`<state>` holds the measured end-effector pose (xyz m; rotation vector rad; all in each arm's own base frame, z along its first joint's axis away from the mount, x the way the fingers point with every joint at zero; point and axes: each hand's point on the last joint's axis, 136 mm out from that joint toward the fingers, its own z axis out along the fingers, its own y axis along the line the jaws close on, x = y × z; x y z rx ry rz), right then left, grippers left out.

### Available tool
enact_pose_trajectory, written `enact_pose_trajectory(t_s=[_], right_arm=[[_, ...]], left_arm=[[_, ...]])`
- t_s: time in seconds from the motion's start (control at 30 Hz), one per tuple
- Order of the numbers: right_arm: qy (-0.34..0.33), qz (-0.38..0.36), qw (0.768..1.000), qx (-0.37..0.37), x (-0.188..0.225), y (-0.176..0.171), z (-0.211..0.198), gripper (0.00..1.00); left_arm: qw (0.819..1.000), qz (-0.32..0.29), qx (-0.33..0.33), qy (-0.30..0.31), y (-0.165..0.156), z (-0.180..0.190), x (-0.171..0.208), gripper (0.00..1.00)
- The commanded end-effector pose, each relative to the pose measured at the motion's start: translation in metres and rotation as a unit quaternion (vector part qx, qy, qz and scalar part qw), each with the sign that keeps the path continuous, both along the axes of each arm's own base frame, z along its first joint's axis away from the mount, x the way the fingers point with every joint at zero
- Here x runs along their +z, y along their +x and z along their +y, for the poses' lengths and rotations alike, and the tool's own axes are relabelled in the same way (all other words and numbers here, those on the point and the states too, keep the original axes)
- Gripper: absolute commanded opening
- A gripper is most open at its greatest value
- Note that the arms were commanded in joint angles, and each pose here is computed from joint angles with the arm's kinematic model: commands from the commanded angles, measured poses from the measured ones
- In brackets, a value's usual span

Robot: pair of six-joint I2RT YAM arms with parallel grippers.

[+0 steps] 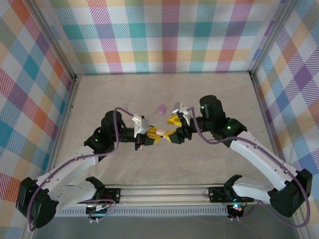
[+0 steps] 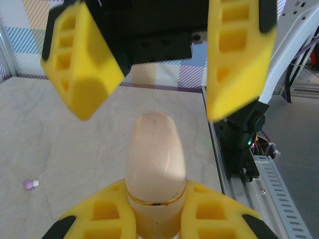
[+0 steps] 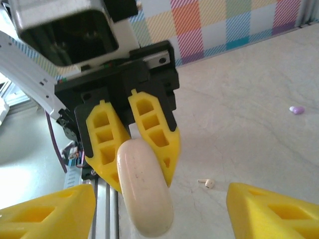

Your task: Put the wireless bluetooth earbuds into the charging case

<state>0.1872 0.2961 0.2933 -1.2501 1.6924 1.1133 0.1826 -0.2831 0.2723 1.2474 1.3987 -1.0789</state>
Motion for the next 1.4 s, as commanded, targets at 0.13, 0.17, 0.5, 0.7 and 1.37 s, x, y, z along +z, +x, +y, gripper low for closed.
enact_pose_trajectory(t_s=[0.13, 0.17, 0.5, 0.7, 1.37], right_arm=[[-0.031, -0.023, 0.999, 0.009, -0.015, 0.01, 0.008, 0.74], [-0.033, -0.025, 0.999, -0.006, -0.014, 0.016, 0.007, 0.74], [-0.014, -0.018, 0.998, -0.051, 0.007, 0.035, 0.0, 0.73], [0.003, -0.003, 0.999, -0.049, 0.017, 0.036, -0.005, 0.72], [0.002, 0.055, 0.994, -0.093, 0.013, 0.056, -0.008, 0.7]], left_arm=[[1.0, -0.013, -0.017, -0.022, -0.004, 0.0, 0.015, 0.0], [1.0, -0.012, -0.019, -0.022, -0.004, 0.0, 0.015, 0.0], [1.0, -0.008, -0.022, -0.018, -0.006, 0.0, 0.009, 0.0], [1.0, -0.008, -0.023, -0.016, -0.005, -0.001, 0.008, 0.0], [1.0, 0.0, -0.017, -0.012, -0.005, 0.0, 0.001, 0.0]])
